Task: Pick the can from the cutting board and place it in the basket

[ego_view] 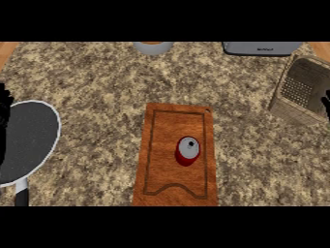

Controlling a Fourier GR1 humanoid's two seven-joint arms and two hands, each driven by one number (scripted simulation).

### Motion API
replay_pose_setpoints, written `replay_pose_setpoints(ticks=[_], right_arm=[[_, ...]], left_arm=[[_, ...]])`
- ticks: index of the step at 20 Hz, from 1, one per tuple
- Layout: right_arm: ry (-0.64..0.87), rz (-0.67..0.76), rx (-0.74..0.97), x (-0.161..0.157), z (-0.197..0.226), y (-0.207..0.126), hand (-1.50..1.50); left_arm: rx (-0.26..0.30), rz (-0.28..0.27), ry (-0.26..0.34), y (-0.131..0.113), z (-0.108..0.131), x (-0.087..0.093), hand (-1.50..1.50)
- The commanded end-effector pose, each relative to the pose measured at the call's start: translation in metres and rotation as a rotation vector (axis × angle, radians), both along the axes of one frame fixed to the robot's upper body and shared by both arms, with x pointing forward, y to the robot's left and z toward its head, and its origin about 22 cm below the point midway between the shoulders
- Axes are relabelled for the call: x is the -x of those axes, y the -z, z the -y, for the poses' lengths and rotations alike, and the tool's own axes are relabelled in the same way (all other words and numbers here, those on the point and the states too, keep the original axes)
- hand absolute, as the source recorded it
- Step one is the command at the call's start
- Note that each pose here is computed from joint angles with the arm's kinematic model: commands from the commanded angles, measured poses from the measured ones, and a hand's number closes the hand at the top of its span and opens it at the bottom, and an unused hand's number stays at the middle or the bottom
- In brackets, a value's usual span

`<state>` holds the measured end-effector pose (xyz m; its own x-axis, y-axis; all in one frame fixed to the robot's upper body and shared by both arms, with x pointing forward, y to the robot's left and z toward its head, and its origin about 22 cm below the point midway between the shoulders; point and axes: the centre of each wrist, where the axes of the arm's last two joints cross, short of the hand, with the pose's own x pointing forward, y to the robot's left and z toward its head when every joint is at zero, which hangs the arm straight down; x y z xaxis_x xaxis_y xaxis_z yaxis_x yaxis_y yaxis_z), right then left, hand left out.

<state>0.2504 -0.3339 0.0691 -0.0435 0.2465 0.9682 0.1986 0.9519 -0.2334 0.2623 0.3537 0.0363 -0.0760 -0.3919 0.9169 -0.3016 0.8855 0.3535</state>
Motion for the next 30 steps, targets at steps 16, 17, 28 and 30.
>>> replay_pose_setpoints(ticks=[16,17,28,30], right_arm=[[-0.409,0.204,0.185,0.058,-0.226,-0.002,-1.50],[-0.337,0.202,0.277,0.045,-0.213,-0.008,-1.50],[-0.220,-0.172,0.939,0.038,-0.184,-0.072,-1.50],[-0.260,-0.226,0.976,0.040,-0.191,-0.098,-1.50]], left_arm=[[0.352,-0.031,0.204,0.009,0.113,0.006,0.00],[0.350,-0.030,0.187,0.010,0.106,0.012,0.00],[0.337,-0.049,0.191,0.019,0.107,0.019,0.00],[0.346,-0.030,0.219,0.017,0.123,0.018,0.00]])
